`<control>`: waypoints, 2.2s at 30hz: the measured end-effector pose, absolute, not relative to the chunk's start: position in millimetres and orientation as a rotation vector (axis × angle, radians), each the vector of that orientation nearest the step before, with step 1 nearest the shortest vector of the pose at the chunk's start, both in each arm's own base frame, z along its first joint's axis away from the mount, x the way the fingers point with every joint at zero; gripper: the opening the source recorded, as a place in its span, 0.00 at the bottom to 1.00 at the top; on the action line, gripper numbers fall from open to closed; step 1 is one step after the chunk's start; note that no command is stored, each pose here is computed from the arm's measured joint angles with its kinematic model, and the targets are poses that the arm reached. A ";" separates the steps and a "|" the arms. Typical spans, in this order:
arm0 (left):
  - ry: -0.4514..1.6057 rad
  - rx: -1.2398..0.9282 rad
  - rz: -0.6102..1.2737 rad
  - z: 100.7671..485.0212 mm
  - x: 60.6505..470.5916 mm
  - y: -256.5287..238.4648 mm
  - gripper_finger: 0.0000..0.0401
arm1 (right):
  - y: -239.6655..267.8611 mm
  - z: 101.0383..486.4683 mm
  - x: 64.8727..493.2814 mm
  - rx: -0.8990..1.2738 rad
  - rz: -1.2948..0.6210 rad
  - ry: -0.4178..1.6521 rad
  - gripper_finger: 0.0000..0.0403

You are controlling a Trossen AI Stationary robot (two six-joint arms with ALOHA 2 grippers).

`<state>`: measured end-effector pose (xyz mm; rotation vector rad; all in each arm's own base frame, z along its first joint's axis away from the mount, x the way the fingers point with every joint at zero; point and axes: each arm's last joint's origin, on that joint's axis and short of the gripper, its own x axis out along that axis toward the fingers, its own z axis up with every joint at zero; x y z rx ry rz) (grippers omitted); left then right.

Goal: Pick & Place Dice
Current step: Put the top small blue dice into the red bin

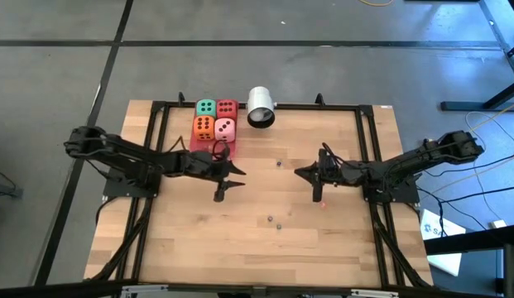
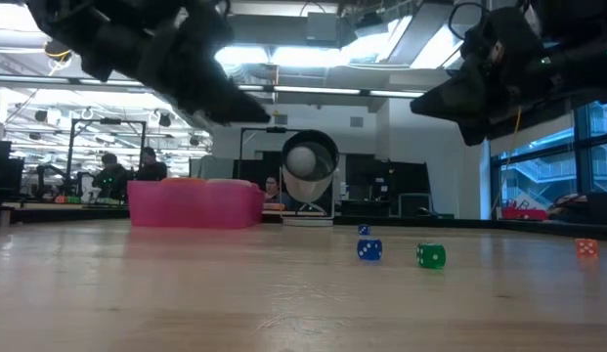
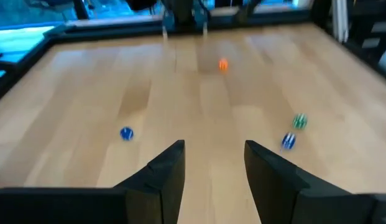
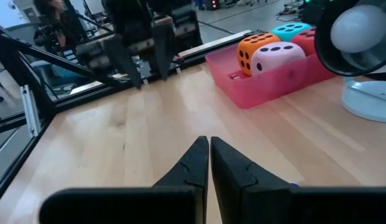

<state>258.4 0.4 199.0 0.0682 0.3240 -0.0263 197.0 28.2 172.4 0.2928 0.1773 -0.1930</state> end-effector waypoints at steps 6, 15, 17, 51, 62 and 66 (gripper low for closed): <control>0.430 0.159 -0.049 171.9 267.8 0.6 0.38 | 25.2 172.4 197.4 0.296 -0.208 0.175 0.05; 0.432 0.235 -0.063 158.5 275.9 1.0 0.38 | 24.4 172.8 197.6 0.303 -0.212 0.169 0.05; 0.429 0.238 -0.059 158.8 276.0 2.2 0.38 | 24.3 172.8 197.6 0.303 -0.212 0.169 0.05; 0.362 -0.010 0.063 166.4 275.2 39.4 0.41 | 3.6 120.1 245.5 0.115 -0.315 0.519 0.71; 0.356 -0.107 0.083 167.2 274.8 40.1 0.39 | 1.5 85.8 277.0 0.069 -0.395 0.614 0.68; 0.355 -0.116 0.075 167.3 274.9 39.6 0.38 | -1.9 86.2 281.3 0.065 -0.430 0.604 0.67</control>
